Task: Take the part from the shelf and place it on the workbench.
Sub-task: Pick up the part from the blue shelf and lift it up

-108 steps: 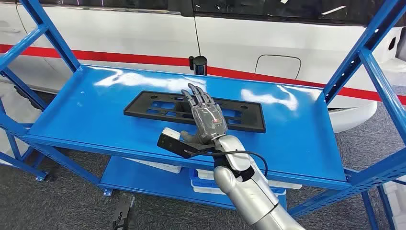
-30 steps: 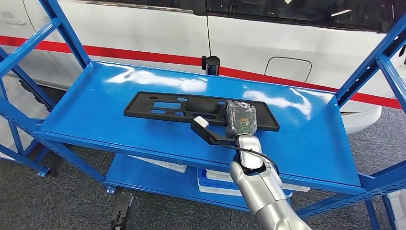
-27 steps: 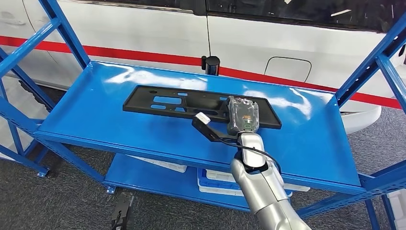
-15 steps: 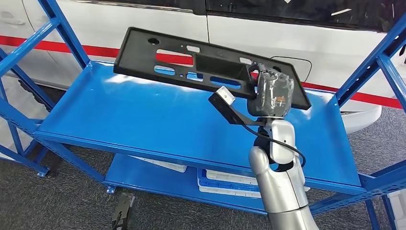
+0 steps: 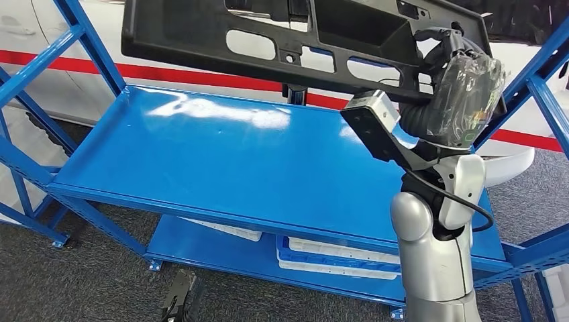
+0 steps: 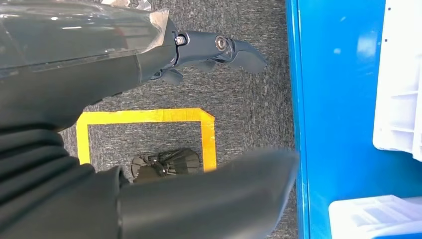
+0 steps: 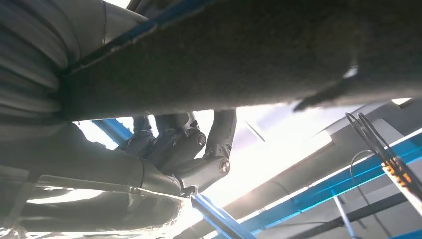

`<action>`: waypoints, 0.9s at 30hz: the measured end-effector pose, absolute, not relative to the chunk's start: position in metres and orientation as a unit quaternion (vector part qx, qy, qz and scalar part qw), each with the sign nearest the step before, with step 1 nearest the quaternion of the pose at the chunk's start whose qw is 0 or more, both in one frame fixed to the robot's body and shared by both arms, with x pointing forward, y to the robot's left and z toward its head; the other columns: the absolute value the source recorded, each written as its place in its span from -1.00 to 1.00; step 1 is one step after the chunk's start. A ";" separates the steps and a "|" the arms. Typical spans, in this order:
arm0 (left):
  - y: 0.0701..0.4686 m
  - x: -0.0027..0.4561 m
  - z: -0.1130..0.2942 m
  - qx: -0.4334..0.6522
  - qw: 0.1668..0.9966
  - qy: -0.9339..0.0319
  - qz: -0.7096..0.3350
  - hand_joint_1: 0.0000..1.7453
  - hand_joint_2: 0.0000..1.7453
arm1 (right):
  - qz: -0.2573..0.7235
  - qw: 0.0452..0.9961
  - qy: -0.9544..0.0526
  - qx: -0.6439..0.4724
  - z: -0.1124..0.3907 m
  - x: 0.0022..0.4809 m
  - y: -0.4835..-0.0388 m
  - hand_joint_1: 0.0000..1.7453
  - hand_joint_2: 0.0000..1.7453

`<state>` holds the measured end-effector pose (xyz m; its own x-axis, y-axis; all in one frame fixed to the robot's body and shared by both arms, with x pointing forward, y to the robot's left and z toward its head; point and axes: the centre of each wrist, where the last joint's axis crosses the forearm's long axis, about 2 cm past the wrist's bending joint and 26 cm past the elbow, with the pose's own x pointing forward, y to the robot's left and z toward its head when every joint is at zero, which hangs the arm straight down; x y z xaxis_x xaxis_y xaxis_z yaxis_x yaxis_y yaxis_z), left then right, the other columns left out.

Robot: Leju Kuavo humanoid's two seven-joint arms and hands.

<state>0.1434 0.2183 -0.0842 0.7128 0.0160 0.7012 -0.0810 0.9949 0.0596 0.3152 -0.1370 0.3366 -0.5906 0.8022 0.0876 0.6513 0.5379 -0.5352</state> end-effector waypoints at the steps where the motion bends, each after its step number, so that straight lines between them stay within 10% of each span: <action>1: 0.218 0.143 -0.084 0.042 0.925 -0.377 0.028 -1.00 1.00 | 0.225 0.167 -0.868 -0.410 0.337 0.315 -0.138 1.00 1.00; 27: 0.217 0.146 -0.084 -0.016 0.916 -0.374 0.145 -1.00 1.00 | 0.150 0.318 -0.936 0.012 0.325 0.321 -0.153 1.00 1.00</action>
<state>0.1458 0.2173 -0.0837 0.6782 0.2778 0.6804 -0.2538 0.9574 -0.1379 0.3208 -0.1528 0.3254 -0.7981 0.0726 0.5982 -0.1178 0.9548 -0.2730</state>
